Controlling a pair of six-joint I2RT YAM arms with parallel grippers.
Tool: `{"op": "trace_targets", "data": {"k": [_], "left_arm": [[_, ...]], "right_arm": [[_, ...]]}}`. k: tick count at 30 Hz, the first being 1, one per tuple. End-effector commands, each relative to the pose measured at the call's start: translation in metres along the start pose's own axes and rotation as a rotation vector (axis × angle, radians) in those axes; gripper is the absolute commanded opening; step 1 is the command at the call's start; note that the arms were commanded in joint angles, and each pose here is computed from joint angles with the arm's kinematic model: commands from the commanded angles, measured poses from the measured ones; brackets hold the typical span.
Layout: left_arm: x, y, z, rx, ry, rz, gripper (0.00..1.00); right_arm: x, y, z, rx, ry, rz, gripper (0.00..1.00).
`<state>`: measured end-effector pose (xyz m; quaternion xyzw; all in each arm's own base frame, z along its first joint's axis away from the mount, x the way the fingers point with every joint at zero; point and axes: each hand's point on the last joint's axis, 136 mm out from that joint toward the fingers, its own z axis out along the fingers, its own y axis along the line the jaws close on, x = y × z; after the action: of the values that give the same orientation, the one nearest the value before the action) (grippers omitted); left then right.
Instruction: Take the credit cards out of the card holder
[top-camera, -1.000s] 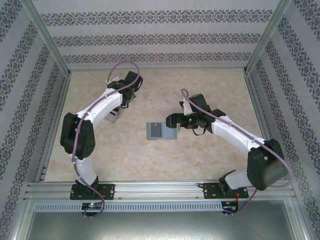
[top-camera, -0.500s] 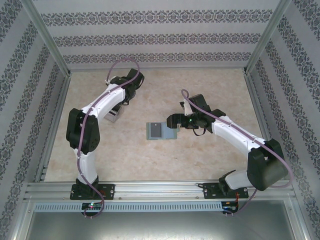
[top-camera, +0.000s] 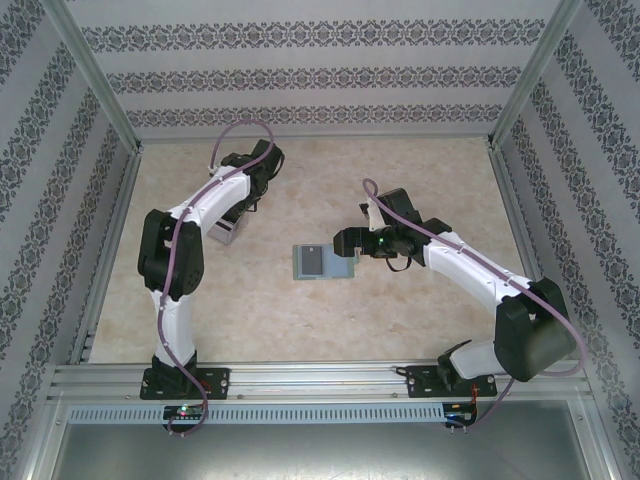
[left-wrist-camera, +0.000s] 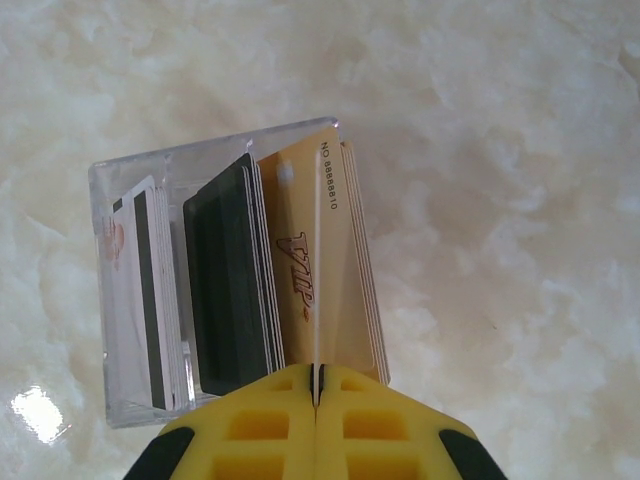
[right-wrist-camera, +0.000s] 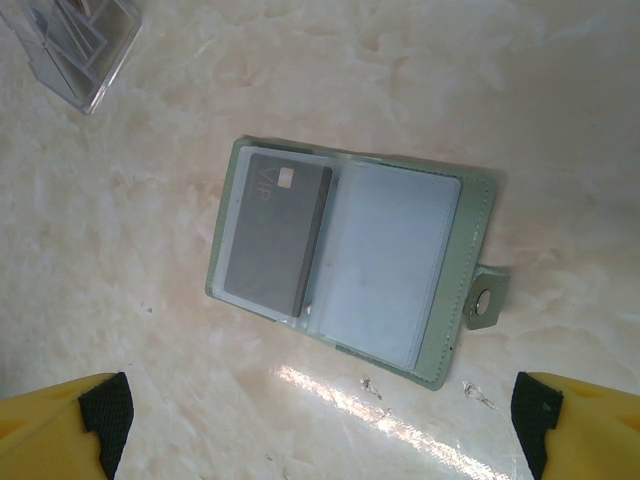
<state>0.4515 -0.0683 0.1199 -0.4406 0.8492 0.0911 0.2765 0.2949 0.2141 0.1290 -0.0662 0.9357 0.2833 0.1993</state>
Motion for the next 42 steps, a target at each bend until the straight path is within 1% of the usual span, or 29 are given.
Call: {"op": "trace_targets", "data": {"k": [1,10,14,18,19,22,25,27,31,34,36,39,42], "left_arm": [[-0.003,0.001,0.010,-0.020,0.014,-0.025,0.00],[0.000,0.004,0.018,-0.032,0.043,-0.060,0.01],[0.001,0.002,0.020,-0.023,0.054,-0.066,0.09],[-0.002,-0.003,0.018,0.001,0.055,-0.050,0.13],[-0.003,-0.004,0.018,0.003,0.055,-0.048,0.17],[-0.006,-0.006,0.013,0.021,0.052,-0.032,0.24],[-0.012,-0.009,0.006,0.044,0.042,-0.022,0.35],[-0.016,-0.012,-0.001,0.068,0.039,-0.012,0.38],[-0.026,-0.016,-0.026,0.142,0.043,0.018,0.40],[-0.030,-0.011,-0.048,0.207,0.044,0.058,0.45],[-0.031,-0.002,-0.061,0.244,0.040,0.082,0.50],[-0.029,0.019,-0.077,0.284,0.029,0.112,0.63],[-0.020,0.044,-0.086,0.301,0.040,0.147,0.79]], "right_arm": [[0.001,0.005,-0.003,0.002,0.002,-0.022,0.98],[0.000,0.005,-0.003,0.001,0.006,-0.018,0.98],[0.000,0.005,-0.002,0.002,0.009,-0.020,0.98],[0.000,0.005,-0.003,0.003,0.008,-0.019,0.98],[0.000,0.005,-0.003,0.002,0.007,-0.019,0.98],[0.001,0.004,-0.002,0.004,0.009,-0.020,0.98],[0.002,0.003,-0.001,0.006,0.013,-0.018,0.98],[0.001,0.003,-0.001,0.007,0.010,-0.019,0.98],[0.000,0.004,-0.002,0.016,0.006,-0.028,0.98],[0.001,0.004,-0.002,0.042,0.005,-0.041,0.97],[0.004,0.005,0.000,0.063,0.006,-0.049,0.96],[0.007,0.010,0.007,0.085,0.012,-0.052,0.94],[0.010,0.015,0.020,0.112,0.030,-0.045,0.90]]}}
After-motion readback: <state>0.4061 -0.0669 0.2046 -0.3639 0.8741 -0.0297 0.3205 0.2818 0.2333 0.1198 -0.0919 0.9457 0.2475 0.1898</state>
